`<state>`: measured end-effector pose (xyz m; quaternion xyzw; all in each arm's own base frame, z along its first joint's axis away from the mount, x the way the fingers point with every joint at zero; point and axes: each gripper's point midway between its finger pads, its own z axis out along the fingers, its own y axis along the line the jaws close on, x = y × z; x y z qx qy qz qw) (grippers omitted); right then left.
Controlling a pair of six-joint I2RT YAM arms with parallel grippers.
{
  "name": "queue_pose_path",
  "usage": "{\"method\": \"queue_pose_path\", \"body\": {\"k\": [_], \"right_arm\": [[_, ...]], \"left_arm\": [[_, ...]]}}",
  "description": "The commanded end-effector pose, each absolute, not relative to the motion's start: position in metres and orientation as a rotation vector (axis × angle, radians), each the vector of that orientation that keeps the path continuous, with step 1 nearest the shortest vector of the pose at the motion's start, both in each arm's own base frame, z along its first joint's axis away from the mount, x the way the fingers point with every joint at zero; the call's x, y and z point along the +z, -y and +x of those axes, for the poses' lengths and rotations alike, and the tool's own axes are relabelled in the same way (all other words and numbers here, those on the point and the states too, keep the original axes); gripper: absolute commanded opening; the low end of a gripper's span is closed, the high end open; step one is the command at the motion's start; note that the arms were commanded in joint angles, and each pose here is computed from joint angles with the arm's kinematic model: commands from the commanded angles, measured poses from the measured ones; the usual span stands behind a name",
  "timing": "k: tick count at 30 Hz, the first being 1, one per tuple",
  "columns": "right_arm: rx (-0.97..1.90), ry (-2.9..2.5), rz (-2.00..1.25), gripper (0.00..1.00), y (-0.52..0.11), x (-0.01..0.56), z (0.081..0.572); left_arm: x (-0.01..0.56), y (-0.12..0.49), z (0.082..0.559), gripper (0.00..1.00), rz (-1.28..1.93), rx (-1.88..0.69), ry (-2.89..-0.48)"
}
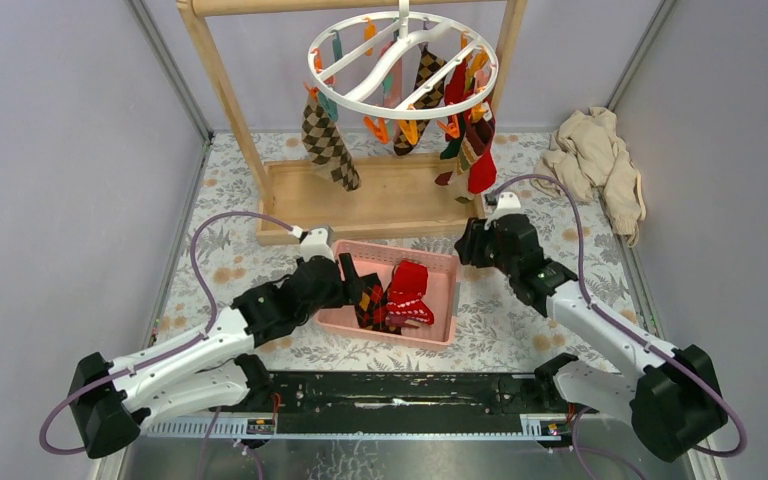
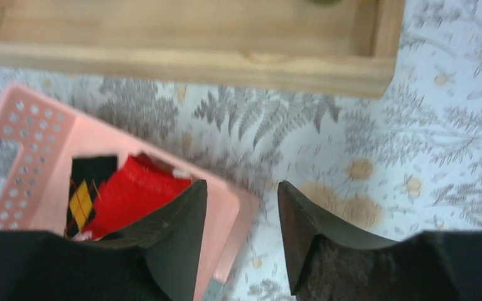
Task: Remove the socks clipped to the hanger
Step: Remove the sock from the hanger.
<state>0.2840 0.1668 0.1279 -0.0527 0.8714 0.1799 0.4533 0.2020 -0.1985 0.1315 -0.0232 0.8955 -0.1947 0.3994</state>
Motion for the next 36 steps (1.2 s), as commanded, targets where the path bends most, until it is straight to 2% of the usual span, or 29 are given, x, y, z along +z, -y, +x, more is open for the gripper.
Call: {"method": "queue_pose_path", "body": {"k": [1, 6, 12, 17, 23, 31, 36], "right_arm": [[0.58, -1.923, -0.077, 0.56, -0.174, 0.189, 0.332], [0.613, -1.842, -0.071, 0.7, -0.176, 0.206, 0.359], [0.641, -1.744, -0.081, 0.74, -0.174, 0.232, 0.379], [0.623, -1.791, -0.025, 0.72, -0.165, 0.233, 0.375], [0.555, -1.863, 0.062, 0.72, -0.14, 0.235, 0.342], [0.603, -1.904, 0.091, 0.73, -0.13, 0.242, 0.293], [0.61, -1.89, 0.091, 0.74, -0.125, 0.248, 0.274]], "left_arm": [[0.126, 0.195, 0.194, 0.69, -0.103, -0.479, -2.272], [0.138, 0.202, 0.185, 0.72, -0.101, -0.522, -2.257], [0.178, 0.217, 0.185, 0.98, -0.037, -0.6, -2.192], [0.219, 0.236, 0.204, 0.99, 0.08, -0.602, -2.074], [0.254, 0.273, 0.239, 0.99, 0.164, -0.576, -1.914], [0.274, 0.324, 0.303, 0.98, 0.187, -0.509, -1.747], [0.279, 0.34, 0.326, 0.98, 0.194, -0.53, -1.592]]}}
